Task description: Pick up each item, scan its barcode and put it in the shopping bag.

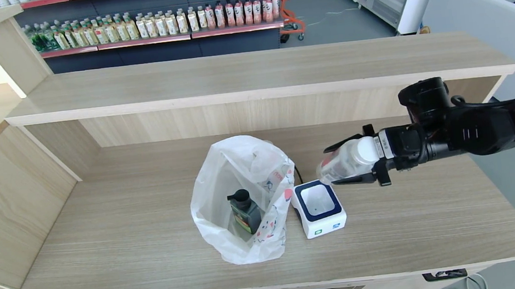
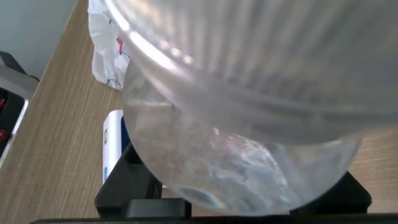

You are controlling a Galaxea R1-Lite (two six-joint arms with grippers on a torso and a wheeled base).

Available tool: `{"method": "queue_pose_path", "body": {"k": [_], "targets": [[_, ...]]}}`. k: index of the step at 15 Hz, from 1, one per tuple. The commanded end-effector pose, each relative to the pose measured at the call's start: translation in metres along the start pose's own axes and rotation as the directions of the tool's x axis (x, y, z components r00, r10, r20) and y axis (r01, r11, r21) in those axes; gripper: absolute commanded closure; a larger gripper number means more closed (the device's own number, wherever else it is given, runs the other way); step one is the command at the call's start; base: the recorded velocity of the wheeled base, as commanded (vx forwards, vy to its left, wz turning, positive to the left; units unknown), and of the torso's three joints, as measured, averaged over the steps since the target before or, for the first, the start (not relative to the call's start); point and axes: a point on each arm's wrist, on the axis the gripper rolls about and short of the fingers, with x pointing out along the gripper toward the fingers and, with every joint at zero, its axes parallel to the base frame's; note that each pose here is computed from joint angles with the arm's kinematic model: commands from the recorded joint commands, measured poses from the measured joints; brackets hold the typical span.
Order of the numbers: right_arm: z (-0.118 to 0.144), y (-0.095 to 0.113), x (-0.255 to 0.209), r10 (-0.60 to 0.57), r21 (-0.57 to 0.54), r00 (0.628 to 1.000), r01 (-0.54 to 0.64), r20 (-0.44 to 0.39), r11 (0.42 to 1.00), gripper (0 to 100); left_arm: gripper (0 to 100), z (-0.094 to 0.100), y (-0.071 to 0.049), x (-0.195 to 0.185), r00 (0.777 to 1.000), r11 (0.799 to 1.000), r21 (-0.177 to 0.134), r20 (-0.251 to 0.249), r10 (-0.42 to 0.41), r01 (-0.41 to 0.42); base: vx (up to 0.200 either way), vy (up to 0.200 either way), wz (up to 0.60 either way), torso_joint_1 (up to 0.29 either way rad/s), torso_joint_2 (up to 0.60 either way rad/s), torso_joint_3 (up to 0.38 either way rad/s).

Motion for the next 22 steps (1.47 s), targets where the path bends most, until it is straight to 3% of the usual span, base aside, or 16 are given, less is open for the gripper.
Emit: {"method": "queue_pose_path", "body": {"k": [1,11,17,22], "targets": [[-0.012,0.007,0.007,0.024,-0.034,0.999,-0.023,0.026,0.999,100,0,0.000,0.000,0.000,1.000,1.000,0.000,0.000,0.000,0.000,0.000,0.000,0.00,0.000,0.00,0.000],[-0.032,0.016,0.009,0.043,-0.255,0.999,-0.037,0.019,0.966,100,0,0.000,0.000,0.000,1.000,1.000,0.000,-0.002,0.000,0.000,0.000,0.000,0.00,0.000,0.00,0.000],[-0.035,0.018,0.014,0.125,-0.302,0.990,-0.098,0.070,0.948,100,0,0.000,0.000,0.000,1.000,1.000,0.000,0.000,0.000,0.000,0.000,0.000,0.00,0.000,0.00,0.000],[-0.039,0.010,0.019,0.126,-0.331,0.988,-0.089,0.093,0.939,100,0,0.000,0.000,0.000,1.000,1.000,0.000,-0.002,0.000,0.000,0.000,0.000,0.00,0.000,0.00,0.000]]}}
